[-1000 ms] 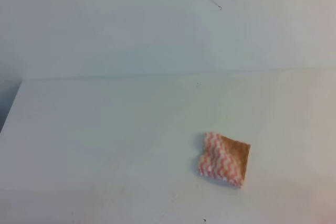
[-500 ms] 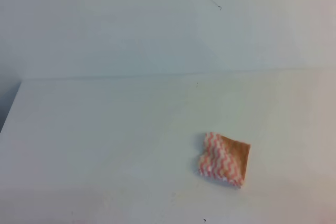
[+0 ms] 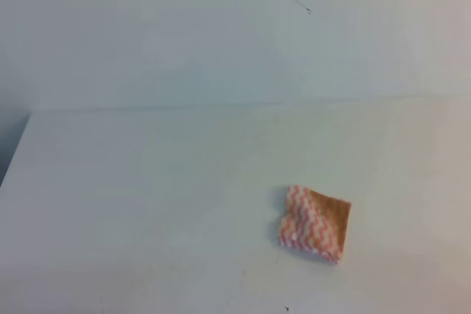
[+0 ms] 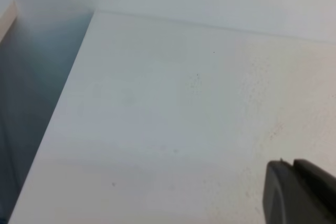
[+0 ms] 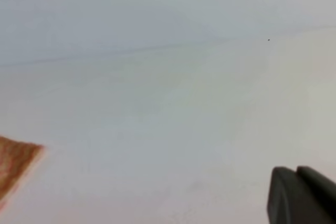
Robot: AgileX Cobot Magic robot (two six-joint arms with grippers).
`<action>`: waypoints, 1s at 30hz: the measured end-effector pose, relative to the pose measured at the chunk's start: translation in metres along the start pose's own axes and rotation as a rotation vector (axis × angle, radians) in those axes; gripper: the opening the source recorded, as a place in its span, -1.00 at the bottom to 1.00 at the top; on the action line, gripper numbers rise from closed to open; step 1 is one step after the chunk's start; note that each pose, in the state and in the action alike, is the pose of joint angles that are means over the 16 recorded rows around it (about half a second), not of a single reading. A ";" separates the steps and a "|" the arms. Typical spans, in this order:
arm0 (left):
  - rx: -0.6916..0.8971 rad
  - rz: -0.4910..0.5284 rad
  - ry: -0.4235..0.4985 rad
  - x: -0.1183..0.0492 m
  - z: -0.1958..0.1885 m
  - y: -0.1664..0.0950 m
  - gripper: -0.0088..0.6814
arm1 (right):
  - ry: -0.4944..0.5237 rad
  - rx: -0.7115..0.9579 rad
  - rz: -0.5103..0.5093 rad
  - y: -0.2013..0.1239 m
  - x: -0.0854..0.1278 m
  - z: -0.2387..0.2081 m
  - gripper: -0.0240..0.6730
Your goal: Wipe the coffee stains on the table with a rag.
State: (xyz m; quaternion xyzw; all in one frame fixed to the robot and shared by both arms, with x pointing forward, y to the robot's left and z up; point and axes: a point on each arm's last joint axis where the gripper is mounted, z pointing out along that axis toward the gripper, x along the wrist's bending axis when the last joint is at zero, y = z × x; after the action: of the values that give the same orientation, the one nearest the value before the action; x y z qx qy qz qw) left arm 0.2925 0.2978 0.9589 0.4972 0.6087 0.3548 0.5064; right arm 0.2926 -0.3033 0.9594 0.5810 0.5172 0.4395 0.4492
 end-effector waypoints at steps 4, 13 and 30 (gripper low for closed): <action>-0.002 0.000 0.000 0.000 0.000 0.000 -0.98 | 0.006 -0.001 -0.016 0.000 0.000 0.000 -0.94; -0.002 0.000 0.000 0.000 0.000 0.000 -0.98 | 0.030 -0.002 -0.048 0.000 0.002 0.000 -0.94; 0.000 0.000 0.000 0.000 0.000 0.000 -0.98 | 0.040 -0.003 -0.046 0.000 0.002 0.000 -0.94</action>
State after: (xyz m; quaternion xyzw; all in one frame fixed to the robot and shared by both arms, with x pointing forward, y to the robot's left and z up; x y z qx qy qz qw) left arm 0.2925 0.2978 0.9589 0.4972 0.6087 0.3548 0.5064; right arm 0.2927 -0.3011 0.9598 0.5594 0.5388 0.4413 0.4496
